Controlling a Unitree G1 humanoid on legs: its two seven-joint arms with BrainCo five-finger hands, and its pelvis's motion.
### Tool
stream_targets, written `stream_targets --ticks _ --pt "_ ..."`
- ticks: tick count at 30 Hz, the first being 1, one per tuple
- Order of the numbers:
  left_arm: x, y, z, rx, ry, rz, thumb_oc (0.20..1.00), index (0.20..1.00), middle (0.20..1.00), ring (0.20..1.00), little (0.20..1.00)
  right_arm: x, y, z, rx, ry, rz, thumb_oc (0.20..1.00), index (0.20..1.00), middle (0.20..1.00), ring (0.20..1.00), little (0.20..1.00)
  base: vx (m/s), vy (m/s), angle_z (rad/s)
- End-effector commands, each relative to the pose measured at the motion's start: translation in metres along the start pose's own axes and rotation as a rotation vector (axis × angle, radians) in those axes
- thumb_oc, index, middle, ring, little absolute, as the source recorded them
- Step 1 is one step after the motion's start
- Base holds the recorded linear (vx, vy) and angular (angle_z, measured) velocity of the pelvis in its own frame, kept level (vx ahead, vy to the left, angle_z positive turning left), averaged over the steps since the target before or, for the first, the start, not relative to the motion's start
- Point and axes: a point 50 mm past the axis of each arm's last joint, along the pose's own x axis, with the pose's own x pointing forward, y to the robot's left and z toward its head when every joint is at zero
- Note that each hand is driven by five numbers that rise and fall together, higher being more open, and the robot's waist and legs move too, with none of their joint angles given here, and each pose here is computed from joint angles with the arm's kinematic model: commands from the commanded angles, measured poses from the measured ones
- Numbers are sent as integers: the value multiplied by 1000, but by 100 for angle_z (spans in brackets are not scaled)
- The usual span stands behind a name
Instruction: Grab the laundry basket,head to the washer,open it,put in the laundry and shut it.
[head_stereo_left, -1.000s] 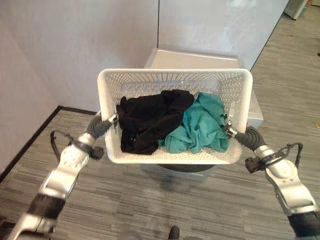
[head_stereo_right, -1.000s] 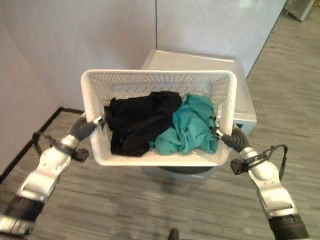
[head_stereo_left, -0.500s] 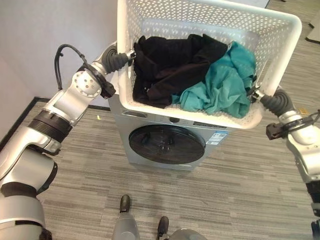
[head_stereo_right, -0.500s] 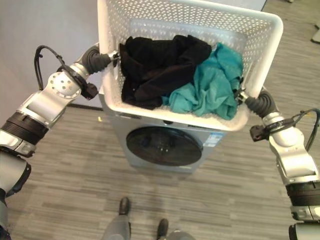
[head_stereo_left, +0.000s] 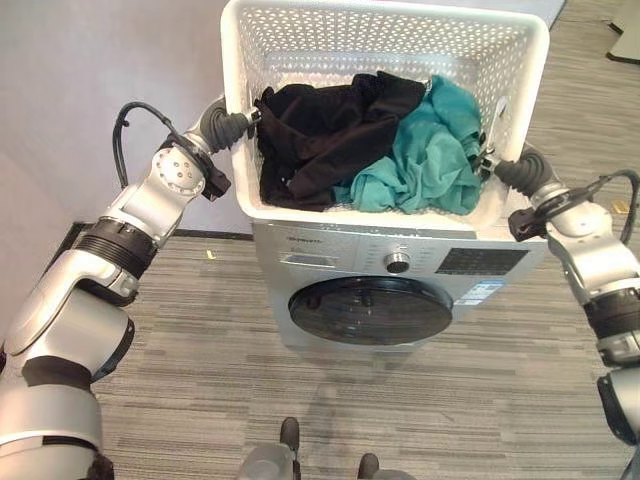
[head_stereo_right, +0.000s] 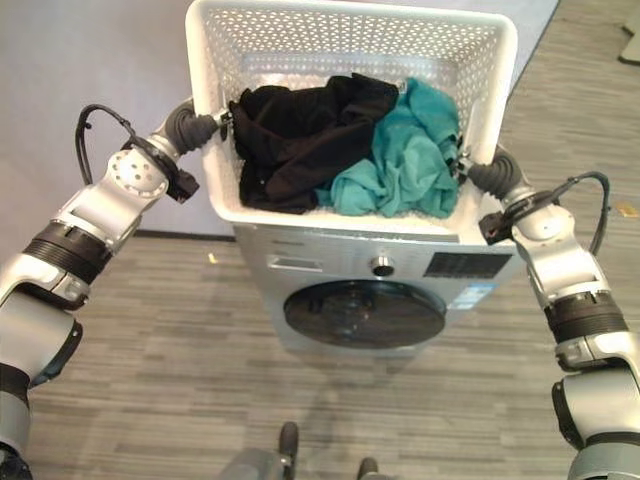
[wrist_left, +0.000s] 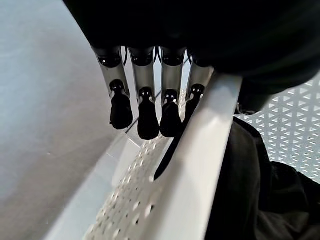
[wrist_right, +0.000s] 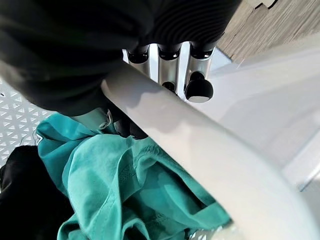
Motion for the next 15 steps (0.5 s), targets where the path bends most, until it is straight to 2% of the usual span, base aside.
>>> stream_targets --ticks 1,2,3,4,5,7,15 --pt "3 46 -5 -26 67 156 200 200 200 200 200 -19 -29 -53 -134 272 -33 200 200 200 200 200 34 191 33" --pt "4 46 -3 -24 64 154 253 253 253 253 253 -17 -31 -53 -140 286 -27 200 200 200 200 200 63 64 38" --pt "5 46 -6 -25 83 145 495 495 495 495 495 -15 -32 -52 -142 298 -19 200 200 200 200 200 68 -35 22" --pt "6 48 -8 -18 103 152 878 878 878 878 878 -13 -35 -51 -146 308 -18 200 200 200 200 200 65 -64 4" --pt "6 52 -12 -13 122 165 1000 1000 1000 1000 1000 -13 -40 -50 -144 311 -25 200 200 200 200 200 71 -79 -2" --pt "2 65 -22 13 167 196 1000 1000 1000 1000 1000 -17 -50 -49 -145 322 -28 200 200 200 200 200 91 -86 16" --pt "-5 73 -41 32 245 236 1000 1000 1000 1000 1000 -37 -93 -51 -203 397 -76 200 200 200 200 200 109 -125 8"
